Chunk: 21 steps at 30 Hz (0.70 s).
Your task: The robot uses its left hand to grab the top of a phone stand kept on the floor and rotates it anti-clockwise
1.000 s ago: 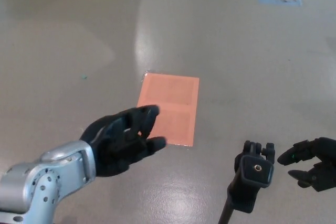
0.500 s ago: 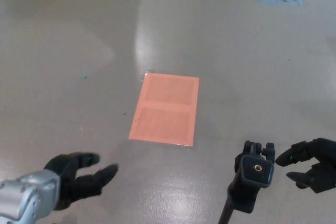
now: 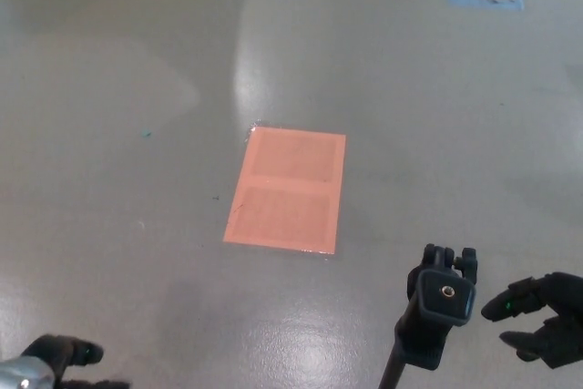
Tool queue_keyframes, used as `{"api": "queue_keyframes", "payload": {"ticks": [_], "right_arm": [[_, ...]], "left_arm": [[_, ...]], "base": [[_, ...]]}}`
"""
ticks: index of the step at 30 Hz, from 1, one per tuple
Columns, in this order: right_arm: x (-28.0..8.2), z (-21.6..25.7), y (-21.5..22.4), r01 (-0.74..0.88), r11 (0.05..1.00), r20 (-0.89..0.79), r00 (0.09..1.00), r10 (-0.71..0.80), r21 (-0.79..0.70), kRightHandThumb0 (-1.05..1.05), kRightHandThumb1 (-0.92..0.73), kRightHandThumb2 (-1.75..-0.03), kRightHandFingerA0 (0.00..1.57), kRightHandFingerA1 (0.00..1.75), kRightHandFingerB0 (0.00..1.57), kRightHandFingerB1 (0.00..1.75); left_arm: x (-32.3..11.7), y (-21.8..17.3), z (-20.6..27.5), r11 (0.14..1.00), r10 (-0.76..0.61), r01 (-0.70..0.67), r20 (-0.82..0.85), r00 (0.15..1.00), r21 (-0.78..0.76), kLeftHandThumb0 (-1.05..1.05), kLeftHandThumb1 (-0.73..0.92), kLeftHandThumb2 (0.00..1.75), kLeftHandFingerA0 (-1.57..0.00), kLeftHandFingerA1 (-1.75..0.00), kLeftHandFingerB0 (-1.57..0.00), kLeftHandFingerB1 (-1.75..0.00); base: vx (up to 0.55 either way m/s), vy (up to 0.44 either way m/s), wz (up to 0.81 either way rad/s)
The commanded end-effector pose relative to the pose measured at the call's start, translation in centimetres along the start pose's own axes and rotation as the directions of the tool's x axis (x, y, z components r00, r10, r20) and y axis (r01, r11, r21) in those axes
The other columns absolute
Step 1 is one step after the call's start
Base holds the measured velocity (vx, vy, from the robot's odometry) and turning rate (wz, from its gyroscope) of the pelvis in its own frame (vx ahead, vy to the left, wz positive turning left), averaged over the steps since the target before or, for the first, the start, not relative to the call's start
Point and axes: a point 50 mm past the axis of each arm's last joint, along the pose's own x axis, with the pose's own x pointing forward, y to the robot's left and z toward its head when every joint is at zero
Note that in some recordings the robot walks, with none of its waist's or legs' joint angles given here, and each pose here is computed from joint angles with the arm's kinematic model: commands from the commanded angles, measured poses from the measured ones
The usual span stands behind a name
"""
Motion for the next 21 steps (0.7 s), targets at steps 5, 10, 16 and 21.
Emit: {"api": "queue_keyframes", "payload": {"ticks": [5, 10, 16, 21], "right_arm": [[-0.44, -4.07, 3.01, 0.009, 0.996, -0.069, 0.998, -0.003, 0.085, -0.47, -0.77, -0.64, 0.38, 0.38, 0.25, 0.30], [-0.49, -4.18, 3.18, 0.000, 0.997, -0.071, 0.997, 0.005, 0.072, -0.46, -0.77, -0.63, 0.46, 0.40, 0.24, 0.29], [-0.51, -4.22, 3.26, -0.006, 0.997, -0.068, 0.998, 0.012, 0.082, -0.45, -0.76, -0.64, 0.45, 0.40, 0.23, 0.29], [-0.50, -4.22, 3.31, -0.011, 0.997, -0.067, 0.998, 0.017, 0.078, -0.46, -0.76, -0.63, 0.46, 0.39, 0.23, 0.29]], "left_arm": [[0.30, 3.49, -3.54, 0.878, 0.059, -0.143, 0.195, 0.979, 0.457, -0.17, 0.65, 0.59, -0.52, -1.12, -0.30, -0.31], [0.32, 3.56, -3.47, 0.863, 0.036, -0.131, 0.199, 0.979, 0.488, -0.18, 0.66, 0.59, -0.56, -1.10, -0.31, -0.31], [0.36, 3.61, -3.50, 0.864, 0.022, -0.122, 0.206, 0.978, 0.488, -0.20, 0.66, 0.61, -0.54, -1.04, -0.31, -0.32], [0.34, 3.65, -3.54, 0.862, 0.014, -0.122, 0.217, 0.976, 0.491, -0.22, 0.66, 0.64, -0.57, -0.90, -0.32, -0.33]], "base": [[0.00, 0.000, 0.00], [0.00, 0.000, 0.00], [0.00, 0.000, 0.00], [0.00, 0.000, 0.00]]}}
